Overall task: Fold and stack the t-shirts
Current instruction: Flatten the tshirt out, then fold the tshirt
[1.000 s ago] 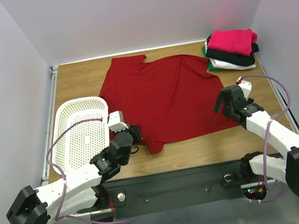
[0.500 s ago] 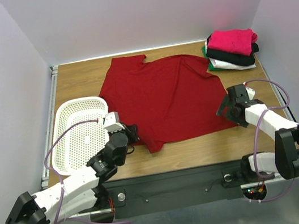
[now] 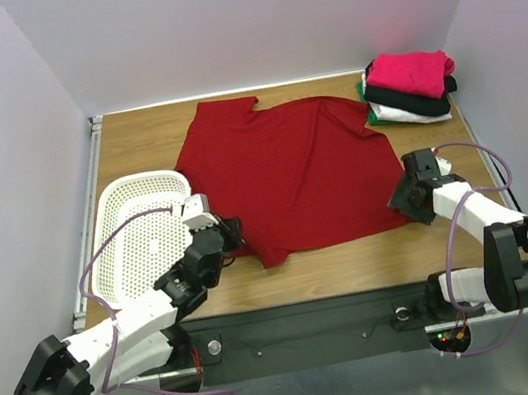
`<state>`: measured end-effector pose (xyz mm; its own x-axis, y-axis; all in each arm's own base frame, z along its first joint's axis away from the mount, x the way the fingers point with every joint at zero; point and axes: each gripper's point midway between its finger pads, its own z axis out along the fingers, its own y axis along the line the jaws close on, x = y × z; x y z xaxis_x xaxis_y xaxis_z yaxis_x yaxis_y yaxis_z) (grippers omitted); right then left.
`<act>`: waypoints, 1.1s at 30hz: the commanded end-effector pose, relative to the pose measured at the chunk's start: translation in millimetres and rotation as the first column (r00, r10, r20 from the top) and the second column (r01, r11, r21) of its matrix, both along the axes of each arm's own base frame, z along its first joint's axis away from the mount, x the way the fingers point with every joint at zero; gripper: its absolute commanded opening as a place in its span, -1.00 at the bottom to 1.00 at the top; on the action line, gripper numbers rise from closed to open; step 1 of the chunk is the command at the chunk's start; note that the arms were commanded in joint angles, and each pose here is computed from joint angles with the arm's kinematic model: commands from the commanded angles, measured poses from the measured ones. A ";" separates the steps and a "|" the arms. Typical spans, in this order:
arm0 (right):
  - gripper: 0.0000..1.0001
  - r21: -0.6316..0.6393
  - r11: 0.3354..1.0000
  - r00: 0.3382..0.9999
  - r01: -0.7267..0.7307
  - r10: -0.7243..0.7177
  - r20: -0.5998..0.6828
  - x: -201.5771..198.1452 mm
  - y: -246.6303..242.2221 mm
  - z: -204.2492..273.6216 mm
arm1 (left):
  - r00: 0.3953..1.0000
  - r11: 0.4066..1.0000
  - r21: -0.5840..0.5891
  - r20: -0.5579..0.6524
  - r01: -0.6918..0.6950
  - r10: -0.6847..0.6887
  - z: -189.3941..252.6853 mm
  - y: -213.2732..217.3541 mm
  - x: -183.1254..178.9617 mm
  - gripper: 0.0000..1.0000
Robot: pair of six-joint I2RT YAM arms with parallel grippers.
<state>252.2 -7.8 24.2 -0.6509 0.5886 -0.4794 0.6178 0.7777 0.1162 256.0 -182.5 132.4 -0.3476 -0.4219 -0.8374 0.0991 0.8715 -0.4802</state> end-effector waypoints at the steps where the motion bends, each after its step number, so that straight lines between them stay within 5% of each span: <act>1: 0.20 0.022 1.000 1.000 0.011 -0.011 -0.021 1.8 1.4 1.8 | 1.000 1.000 -0.009 0.027 0.007 -0.007 3.6 -0.8 5.3 -1.00; 9: -0.41 0.023 1.000 1.000 -0.009 0.010 -0.022 0.8 2.4 3.6 | 1.000 1.000 -0.010 0.024 0.001 -0.001 3.2 1.0 8.1 -1.00; 13: -0.99 0.023 0.999 1.000 -0.023 0.023 -0.009 -0.9 3.0 8.7 | 0.999 1.000 -0.024 0.045 0.001 0.000 10.6 3.0 6.8 -1.00; 33: -0.99 0.036 0.997 0.989 -0.066 0.061 0.133 10.5 12.5 51.1 | 0.994 0.999 -0.002 0.108 0.034 -0.034 39.5 1.7 6.6 -1.00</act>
